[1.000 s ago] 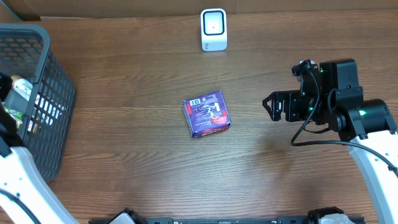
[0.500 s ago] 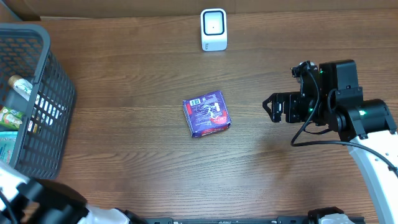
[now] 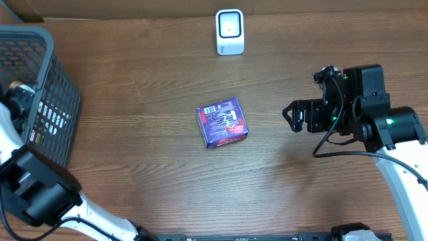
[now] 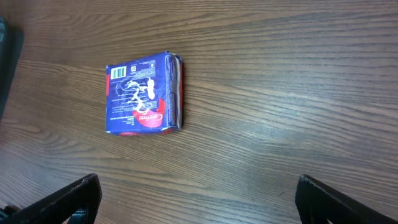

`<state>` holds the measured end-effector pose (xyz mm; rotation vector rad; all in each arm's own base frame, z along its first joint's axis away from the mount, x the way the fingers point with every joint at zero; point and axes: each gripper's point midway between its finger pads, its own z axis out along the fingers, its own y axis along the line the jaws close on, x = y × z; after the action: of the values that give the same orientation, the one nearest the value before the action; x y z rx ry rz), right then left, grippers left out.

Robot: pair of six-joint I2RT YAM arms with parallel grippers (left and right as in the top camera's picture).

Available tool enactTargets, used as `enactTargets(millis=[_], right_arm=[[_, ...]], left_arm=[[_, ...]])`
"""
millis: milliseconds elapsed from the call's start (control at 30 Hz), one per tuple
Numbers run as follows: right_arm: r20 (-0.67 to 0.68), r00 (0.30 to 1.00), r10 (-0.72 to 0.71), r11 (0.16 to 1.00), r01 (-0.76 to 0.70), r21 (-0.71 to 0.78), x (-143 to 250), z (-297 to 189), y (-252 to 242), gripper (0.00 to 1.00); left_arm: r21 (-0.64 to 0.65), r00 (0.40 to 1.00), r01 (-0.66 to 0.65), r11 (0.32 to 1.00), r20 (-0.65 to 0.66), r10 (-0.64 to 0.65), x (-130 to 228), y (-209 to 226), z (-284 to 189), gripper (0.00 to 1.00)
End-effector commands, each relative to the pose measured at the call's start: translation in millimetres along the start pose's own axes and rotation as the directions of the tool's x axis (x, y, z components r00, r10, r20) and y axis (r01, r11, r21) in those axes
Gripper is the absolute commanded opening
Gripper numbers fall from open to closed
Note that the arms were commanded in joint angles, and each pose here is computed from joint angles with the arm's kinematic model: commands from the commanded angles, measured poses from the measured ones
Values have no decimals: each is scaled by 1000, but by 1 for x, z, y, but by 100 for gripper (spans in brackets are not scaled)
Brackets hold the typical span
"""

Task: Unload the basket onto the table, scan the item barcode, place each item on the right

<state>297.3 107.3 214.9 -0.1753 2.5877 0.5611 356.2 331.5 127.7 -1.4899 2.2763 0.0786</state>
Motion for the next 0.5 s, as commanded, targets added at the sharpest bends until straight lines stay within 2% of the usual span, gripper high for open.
enactTargets(millis=[0,267,467], right_arm=[[20,1000,-1,1000,1,-7,-6,-6,2,100],[10,1000,2,1000,-2,-6,-4,-6,2,100],[4,1000,5,1000,-5,-11,-2,-6,3,100]], left_arm=[[-56,998,-58,997,30,60,-4,-7,13,79],[-76,999,-32,997,32,35,-3,-11,42,88],[11,996,-84,996,5,84,3,-30,67,88]])
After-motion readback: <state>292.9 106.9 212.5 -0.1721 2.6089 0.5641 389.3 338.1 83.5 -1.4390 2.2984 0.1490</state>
